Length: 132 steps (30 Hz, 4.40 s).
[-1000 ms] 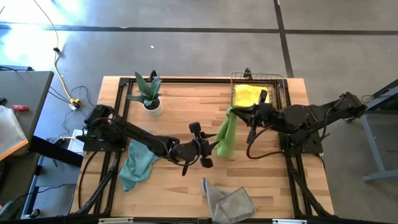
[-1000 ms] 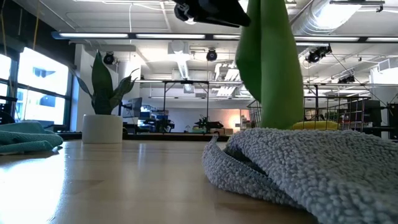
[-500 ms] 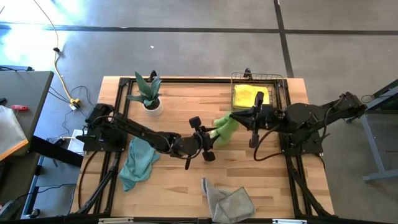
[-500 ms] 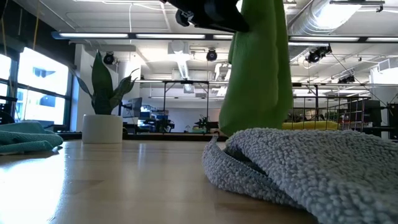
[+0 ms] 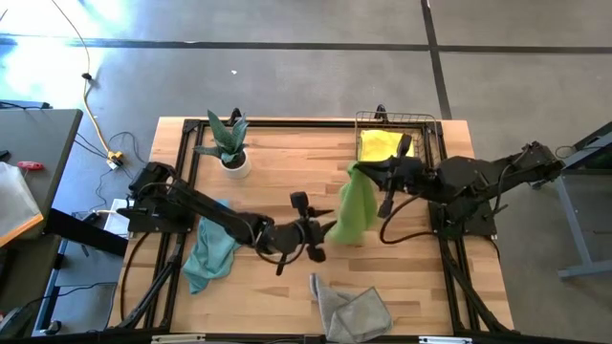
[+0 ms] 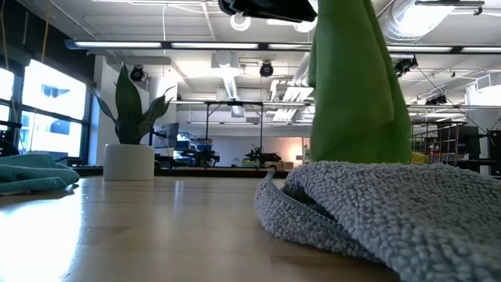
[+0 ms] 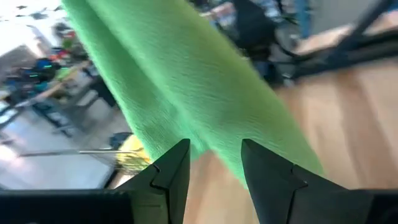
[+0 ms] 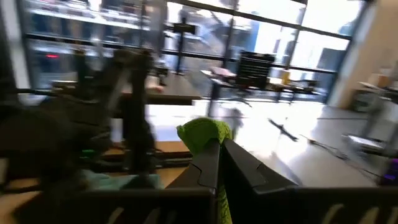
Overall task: Fold microfiber towels
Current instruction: Fold the green towel
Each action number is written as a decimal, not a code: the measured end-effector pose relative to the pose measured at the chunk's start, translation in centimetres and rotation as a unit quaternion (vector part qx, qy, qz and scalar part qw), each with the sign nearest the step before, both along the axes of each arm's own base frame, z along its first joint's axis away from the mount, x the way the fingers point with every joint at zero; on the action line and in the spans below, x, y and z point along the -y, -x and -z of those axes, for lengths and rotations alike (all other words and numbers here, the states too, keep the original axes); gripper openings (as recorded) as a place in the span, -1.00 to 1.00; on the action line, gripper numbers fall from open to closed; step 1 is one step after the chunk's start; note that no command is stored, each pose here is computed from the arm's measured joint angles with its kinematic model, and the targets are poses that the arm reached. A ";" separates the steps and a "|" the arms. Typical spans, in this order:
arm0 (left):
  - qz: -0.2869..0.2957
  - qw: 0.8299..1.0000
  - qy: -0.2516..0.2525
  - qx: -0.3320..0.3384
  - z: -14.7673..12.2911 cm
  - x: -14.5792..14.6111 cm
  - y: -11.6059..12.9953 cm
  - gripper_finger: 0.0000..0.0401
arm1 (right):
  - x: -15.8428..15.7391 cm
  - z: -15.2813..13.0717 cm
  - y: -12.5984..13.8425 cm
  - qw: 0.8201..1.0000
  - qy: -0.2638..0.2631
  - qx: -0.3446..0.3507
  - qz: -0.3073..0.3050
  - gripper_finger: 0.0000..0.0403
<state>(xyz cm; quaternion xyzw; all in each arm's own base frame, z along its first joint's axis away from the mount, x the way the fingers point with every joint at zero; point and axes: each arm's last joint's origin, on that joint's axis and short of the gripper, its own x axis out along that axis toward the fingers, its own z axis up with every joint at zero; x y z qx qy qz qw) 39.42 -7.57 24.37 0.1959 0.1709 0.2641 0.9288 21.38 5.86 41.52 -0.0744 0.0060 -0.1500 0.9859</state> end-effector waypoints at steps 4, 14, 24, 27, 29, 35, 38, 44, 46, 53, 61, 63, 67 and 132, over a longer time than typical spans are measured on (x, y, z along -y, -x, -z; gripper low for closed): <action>-0.023 0.999 -0.011 0.033 -0.8 -0.9 -0.3 -0.34 | -0.3 0.0 -0.1 0.998 -0.012 0.003 -0.056 -1.00; -0.004 0.993 -0.028 0.114 -2.8 -1.2 -0.7 -0.34 | -0.4 0.2 -0.1 0.997 -0.009 -0.005 -0.072 -1.00; 0.020 0.992 0.009 0.127 -1.3 -2.6 -1.8 -0.34 | -0.6 0.1 -0.1 0.995 -0.010 -0.004 -0.103 -1.00; 0.000 0.994 0.003 0.106 0.1 -3.0 -2.3 -0.34 | -0.6 0.0 -0.1 0.995 -0.011 0.003 -0.103 -1.00; -0.032 0.995 -0.011 0.090 0.7 -3.1 -2.3 -0.34 | -0.6 0.0 -0.1 0.995 -0.011 0.003 -0.103 -1.00; -0.104 0.992 -0.055 0.044 1.3 -2.9 -1.9 -0.34 | -0.6 0.1 -0.1 0.995 -0.009 0.000 -0.103 -1.00; -0.056 0.996 -0.025 0.061 1.3 -2.7 -2.2 -0.34 | -0.6 0.1 -0.1 0.995 -0.007 0.000 -0.103 -1.00; 0.073 0.994 0.049 0.069 1.7 -1.7 -2.5 -0.34 | -0.6 0.1 -0.1 0.995 -0.007 0.000 -0.103 -1.00; 0.079 0.993 0.053 0.070 1.8 -1.4 -2.4 -0.34 | -0.6 0.1 -0.1 0.995 -0.007 0.000 -0.103 -1.00; 0.102 0.991 0.057 0.068 1.8 -0.5 -2.3 -0.34 | -0.6 0.0 -0.1 0.996 -0.007 0.001 -0.092 -1.00; 0.012 0.998 0.032 0.056 3.4 -1.3 -2.7 -0.34 | -0.5 0.0 -0.1 0.996 -0.027 0.006 -0.090 -1.00; -0.029 0.998 0.021 0.056 3.7 -1.8 -2.7 -0.34 | -0.5 0.0 -0.1 0.995 -0.036 0.008 -0.090 -1.00; -0.103 0.994 -0.020 0.045 3.7 -2.4 -2.5 -0.34 | -0.6 0.1 -0.1 0.994 -0.051 0.009 -0.092 -1.00; -0.246 0.942 -0.185 -0.133 -9.3 -7.5 7.2 -1.00 | 6.5 4.6 -3.8 0.951 0.145 -0.223 0.156 -1.00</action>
